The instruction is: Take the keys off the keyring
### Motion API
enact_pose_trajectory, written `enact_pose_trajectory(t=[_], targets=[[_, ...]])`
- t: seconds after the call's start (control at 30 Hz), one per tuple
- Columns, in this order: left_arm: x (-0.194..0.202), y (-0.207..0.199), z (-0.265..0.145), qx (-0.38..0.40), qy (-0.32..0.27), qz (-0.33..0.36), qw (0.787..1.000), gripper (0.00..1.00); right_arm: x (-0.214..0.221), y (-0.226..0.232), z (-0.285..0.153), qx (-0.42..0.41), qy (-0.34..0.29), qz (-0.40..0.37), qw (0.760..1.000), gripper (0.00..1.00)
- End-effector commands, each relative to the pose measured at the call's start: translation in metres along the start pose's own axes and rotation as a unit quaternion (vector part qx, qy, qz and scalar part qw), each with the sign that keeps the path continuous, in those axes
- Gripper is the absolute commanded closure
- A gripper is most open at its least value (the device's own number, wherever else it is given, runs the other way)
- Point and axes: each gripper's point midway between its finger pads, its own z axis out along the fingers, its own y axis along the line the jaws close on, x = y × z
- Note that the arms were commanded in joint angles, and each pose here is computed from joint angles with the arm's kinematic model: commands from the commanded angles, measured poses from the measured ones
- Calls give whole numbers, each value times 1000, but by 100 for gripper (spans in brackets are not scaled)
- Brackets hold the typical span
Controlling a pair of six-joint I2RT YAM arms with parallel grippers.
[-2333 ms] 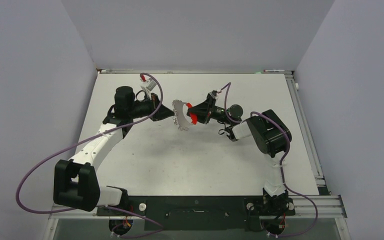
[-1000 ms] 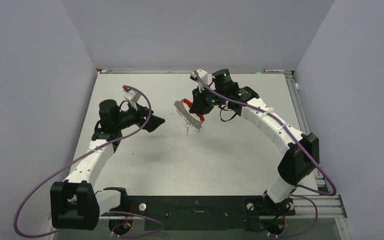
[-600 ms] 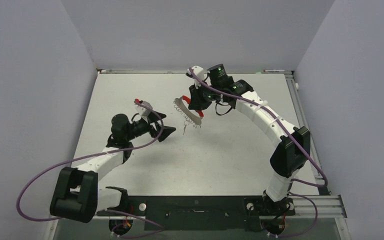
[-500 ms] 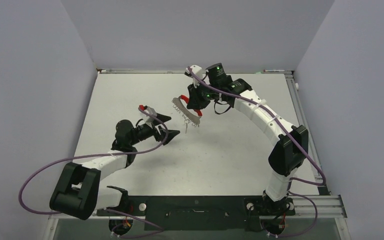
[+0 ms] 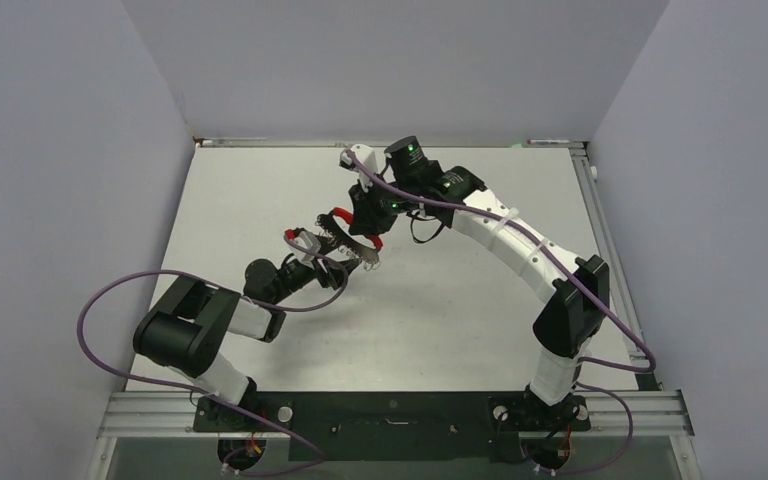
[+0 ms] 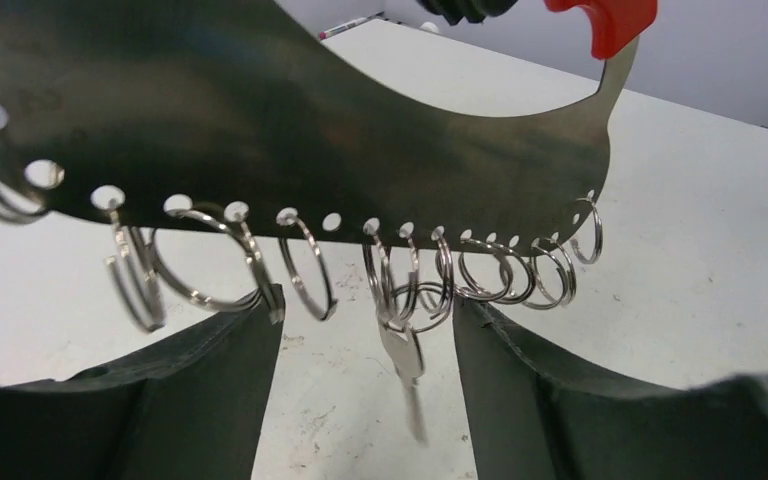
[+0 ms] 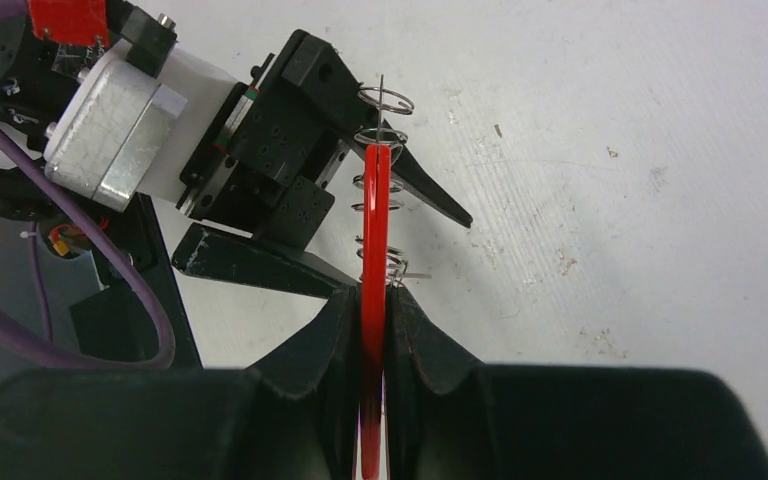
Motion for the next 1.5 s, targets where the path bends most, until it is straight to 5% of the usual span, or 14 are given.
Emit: enact_pose_trajectory(t=[0.0, 0.2, 0.43, 0.67, 1.27, 1.47], targets=[[-36, -8, 5, 9, -75, 74, 994, 46, -36, 16, -15, -8, -52, -26, 998, 95], [-33, -9, 6, 7, -73, 75, 995, 67, -45, 23, -19, -13, -62, -31, 998, 95], [-30, -13, 4, 16, -68, 60, 996, 70, -49, 25, -25, -11, -68, -34, 997, 95], [-39, -23, 0, 35, -77, 68, 994, 96, -50, 15, -32, -8, -76, -16, 997, 95], [-48, -36, -7, 56, -23, 18, 998, 100, -37, -20, -43, -9, -105, 52, 993, 95], [-32, -22, -3, 47, 38, -19, 998, 100, -21, -30, -44, -1, -106, 68, 992, 95]])
